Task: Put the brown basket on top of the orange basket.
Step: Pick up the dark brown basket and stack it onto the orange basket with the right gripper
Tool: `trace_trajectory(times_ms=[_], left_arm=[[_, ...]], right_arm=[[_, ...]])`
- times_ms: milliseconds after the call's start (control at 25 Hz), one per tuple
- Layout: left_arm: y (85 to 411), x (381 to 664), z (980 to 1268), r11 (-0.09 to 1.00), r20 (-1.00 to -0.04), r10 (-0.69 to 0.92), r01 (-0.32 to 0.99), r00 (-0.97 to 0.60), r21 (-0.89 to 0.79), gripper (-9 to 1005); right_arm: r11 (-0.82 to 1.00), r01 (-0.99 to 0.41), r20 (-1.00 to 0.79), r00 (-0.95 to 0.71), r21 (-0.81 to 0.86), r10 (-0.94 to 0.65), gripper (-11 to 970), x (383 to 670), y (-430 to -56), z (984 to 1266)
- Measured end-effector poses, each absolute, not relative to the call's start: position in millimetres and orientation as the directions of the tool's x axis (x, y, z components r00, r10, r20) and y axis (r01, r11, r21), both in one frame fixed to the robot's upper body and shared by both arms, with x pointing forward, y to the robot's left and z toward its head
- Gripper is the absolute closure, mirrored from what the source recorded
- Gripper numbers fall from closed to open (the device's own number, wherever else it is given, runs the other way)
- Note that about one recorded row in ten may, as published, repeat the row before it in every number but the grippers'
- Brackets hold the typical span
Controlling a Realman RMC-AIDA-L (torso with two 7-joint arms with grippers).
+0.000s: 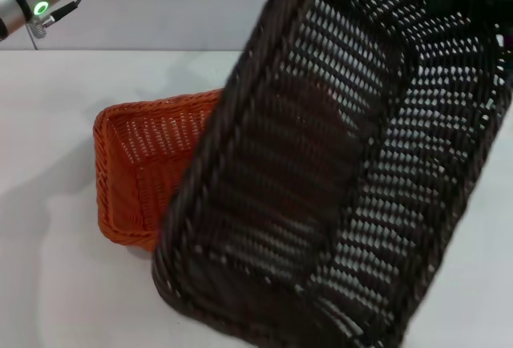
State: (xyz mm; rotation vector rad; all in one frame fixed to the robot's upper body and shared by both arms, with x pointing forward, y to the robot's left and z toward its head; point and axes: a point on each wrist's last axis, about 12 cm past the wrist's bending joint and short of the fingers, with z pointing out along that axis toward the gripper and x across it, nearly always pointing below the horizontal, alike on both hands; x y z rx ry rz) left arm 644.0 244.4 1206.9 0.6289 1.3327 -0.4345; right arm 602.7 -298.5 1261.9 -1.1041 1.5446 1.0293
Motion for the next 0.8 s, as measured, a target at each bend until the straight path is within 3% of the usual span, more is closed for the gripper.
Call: trace_trajectory(times_ms=[800], left_arm=[[239,649,1203,0.761,-0.98,0.068,0.626,0.186,0.171,150]], right_arm=[[0.439,-0.898,-0.996,-0.046,0.006,-0.08,795,607,-249,1206]])
